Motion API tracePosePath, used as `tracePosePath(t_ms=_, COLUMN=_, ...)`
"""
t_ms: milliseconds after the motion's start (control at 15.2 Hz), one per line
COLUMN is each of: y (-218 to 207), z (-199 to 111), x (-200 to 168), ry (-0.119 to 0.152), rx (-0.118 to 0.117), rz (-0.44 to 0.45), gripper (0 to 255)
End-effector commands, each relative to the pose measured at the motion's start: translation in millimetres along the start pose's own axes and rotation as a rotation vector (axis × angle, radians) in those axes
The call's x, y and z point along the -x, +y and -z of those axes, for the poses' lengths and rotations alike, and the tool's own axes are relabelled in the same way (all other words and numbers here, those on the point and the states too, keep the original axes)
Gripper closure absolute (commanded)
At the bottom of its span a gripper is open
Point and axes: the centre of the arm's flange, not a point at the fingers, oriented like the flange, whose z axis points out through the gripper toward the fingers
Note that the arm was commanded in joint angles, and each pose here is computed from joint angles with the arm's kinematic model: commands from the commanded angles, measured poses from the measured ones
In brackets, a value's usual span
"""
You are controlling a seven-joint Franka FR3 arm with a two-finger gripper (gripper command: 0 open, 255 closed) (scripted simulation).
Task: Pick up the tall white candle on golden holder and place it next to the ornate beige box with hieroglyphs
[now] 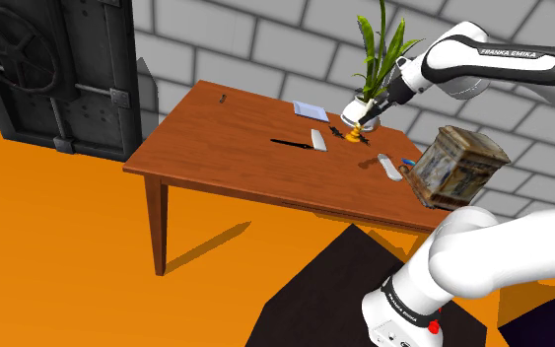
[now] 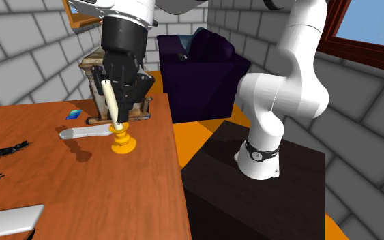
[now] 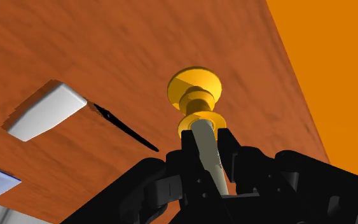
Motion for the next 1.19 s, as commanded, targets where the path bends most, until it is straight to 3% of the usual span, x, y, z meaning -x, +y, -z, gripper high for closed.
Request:
tracePosePath(t_ms=0, y=-1, z=10, x=-5, ry=0.0, rx=0.0, rz=0.0, gripper=255)
tracePosePath(t_ms=1122, y=0, z=91, x=-42, ry=0.0, rx=0.0, rz=0.0, gripper=255)
